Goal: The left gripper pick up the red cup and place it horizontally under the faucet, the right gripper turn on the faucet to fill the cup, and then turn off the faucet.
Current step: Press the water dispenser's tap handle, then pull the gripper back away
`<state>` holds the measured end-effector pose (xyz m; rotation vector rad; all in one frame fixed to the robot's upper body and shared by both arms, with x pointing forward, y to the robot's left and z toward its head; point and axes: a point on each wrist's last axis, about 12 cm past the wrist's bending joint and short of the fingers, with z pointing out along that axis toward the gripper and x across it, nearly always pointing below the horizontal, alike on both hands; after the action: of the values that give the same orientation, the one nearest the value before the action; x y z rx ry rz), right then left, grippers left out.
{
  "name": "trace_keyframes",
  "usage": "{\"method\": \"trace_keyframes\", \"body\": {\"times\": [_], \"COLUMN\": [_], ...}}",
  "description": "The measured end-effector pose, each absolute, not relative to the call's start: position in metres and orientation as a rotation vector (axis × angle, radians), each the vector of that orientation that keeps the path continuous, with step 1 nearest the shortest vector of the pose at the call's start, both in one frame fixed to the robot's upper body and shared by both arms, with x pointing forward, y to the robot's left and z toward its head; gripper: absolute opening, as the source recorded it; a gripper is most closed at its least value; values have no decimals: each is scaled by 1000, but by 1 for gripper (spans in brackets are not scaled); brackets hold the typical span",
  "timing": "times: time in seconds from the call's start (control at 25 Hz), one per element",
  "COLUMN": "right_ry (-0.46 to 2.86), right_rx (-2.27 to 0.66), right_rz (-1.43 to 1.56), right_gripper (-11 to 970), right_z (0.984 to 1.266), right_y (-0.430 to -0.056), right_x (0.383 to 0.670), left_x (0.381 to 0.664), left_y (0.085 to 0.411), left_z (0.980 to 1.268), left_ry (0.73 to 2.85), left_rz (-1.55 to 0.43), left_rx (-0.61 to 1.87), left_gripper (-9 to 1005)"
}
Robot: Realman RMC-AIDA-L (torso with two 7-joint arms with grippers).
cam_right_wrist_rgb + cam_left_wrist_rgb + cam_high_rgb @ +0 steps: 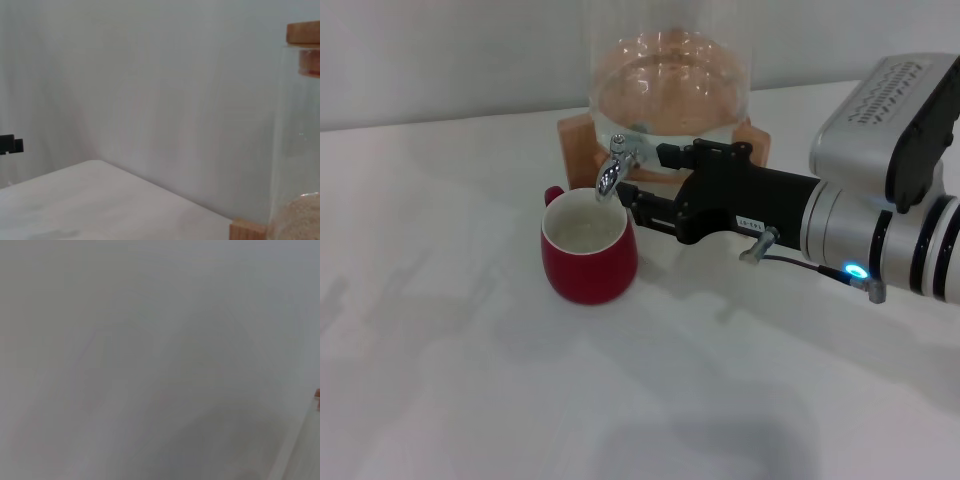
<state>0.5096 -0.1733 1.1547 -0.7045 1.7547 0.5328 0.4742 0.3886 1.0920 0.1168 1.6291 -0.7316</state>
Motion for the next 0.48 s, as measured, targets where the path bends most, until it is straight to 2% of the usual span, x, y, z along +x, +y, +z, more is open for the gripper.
{"method": "trace_keyframes", "body": {"times": [0.48], "right_ry": [1753], "right_rx": [-714], "right_rz": [566], "right_gripper": [664], "right_z": [1159], "right_y": [-175], "right_x": [506], "left_x": [472], "left_y": [390], "left_z": [1090], "left_ry": [1635], "left_rz": [-731], "left_rx": [108], "left_gripper": [741]}}
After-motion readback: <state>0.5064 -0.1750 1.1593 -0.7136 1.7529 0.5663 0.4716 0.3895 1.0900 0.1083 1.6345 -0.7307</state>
